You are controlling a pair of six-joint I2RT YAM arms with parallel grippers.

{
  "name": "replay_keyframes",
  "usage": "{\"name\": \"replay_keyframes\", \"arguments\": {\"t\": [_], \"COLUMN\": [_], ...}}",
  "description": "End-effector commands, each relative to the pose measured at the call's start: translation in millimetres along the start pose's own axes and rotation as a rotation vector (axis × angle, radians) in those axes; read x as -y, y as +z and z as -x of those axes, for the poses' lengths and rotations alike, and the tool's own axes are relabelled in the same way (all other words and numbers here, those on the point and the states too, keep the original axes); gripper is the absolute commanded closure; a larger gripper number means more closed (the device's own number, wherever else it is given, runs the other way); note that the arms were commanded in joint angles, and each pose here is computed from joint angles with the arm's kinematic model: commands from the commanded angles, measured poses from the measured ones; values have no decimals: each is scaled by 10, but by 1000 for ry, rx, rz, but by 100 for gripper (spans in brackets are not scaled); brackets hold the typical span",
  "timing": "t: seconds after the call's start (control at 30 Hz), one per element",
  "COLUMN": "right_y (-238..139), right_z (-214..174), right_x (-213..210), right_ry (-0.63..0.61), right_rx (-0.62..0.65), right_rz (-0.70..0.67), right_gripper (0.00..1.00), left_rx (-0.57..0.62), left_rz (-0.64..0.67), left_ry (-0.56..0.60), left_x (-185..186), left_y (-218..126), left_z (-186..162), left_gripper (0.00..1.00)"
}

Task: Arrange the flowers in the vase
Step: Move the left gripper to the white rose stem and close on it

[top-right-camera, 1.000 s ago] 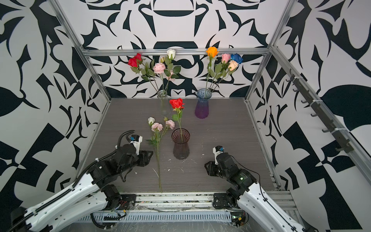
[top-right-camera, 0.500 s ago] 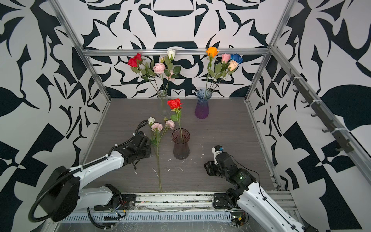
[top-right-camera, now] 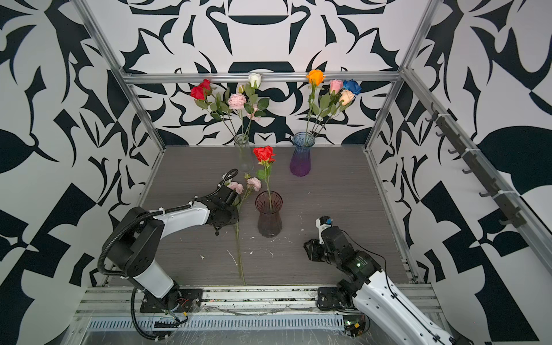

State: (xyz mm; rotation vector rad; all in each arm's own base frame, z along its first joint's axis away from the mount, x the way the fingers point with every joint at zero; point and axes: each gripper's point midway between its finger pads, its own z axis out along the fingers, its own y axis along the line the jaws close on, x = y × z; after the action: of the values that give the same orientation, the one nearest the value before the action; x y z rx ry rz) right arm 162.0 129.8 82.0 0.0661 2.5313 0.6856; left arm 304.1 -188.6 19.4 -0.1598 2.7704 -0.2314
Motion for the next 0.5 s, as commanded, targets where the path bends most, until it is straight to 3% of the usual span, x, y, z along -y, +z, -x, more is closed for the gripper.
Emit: {"name": "replay_keyframes", "arguments": {"t": [0.0,0.23,0.47], "right_y": [-14,-11,-17], "right_z": [65,66,83], "right_x": [-36,-37,-41], "right_ry": [-25,-26,-29], "right_rx": [32,31,42], "right_rz": [10,9,12], "right_gripper": [65,66,66], "left_rx": [-81,-108,-55], "left_rz": [140,308,302], "left_ry": [-12,8,-74], "left_x": [-279,-659,-886], "left_y": [108,132,-54], "left_z": [-188,-330,-364], "left_gripper": [92,93,95]}}
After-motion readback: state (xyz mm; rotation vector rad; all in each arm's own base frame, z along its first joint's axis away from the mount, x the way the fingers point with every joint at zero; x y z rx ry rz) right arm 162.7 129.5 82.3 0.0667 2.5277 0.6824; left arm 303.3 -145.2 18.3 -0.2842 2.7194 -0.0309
